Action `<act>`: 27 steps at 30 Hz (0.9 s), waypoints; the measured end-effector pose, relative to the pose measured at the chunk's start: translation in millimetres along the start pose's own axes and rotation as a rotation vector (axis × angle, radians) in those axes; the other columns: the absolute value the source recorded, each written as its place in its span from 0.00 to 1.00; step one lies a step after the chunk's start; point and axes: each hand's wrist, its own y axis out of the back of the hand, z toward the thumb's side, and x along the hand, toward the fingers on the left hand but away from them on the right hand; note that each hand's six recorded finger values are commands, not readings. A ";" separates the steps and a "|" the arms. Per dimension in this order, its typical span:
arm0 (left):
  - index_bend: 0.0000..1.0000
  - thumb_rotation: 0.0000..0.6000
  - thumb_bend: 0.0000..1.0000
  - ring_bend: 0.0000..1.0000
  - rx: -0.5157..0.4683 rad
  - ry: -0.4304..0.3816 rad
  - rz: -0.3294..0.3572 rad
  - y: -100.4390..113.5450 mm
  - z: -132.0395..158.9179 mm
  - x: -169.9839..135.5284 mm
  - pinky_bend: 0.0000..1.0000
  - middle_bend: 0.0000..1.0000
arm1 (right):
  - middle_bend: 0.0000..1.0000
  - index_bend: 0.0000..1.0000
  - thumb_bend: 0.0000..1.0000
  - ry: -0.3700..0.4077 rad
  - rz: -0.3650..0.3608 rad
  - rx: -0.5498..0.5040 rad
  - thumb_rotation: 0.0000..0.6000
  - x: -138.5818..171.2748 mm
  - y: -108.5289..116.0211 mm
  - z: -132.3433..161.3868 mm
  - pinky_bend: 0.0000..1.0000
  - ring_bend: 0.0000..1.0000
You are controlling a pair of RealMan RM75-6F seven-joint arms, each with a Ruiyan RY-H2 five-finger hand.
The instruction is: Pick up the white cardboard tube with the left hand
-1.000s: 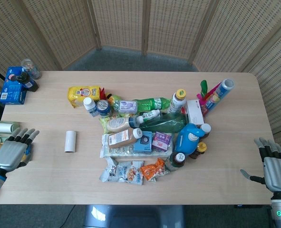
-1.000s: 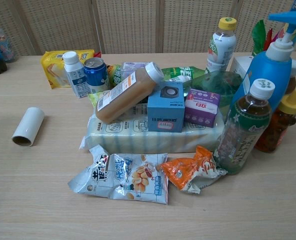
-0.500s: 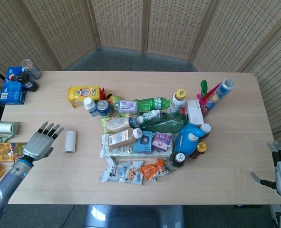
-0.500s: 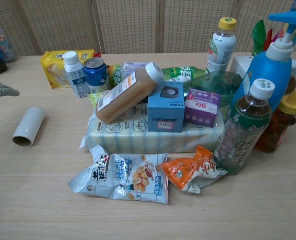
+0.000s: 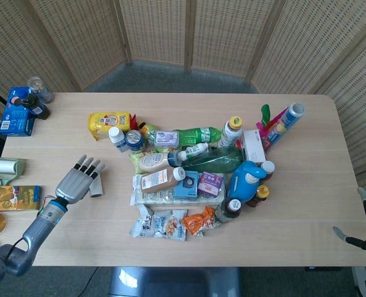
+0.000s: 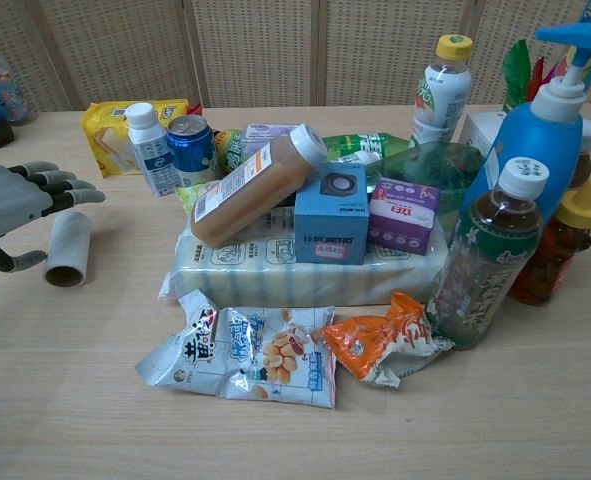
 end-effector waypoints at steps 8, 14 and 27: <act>0.00 1.00 0.45 0.00 0.005 -0.011 -0.024 -2.5 1.8 2.1 0.00 0.00 | 0.00 0.00 0.04 -0.010 -0.004 -0.005 0.82 3.1 0.8 -5.8 0.00 0.00; 0.00 1.00 0.45 0.00 -0.001 -0.024 -0.043 -5.9 9.5 6.4 0.00 0.00 | 0.00 0.00 0.04 -0.004 -0.003 -0.010 0.82 2.6 -0.8 -5.2 0.00 0.00; 0.39 1.00 0.45 0.37 -0.100 -0.043 -0.045 -4.0 26.5 24.7 0.07 0.31 | 0.00 0.00 0.03 -0.041 -0.025 -0.011 0.83 12.2 5.6 -18.5 0.00 0.00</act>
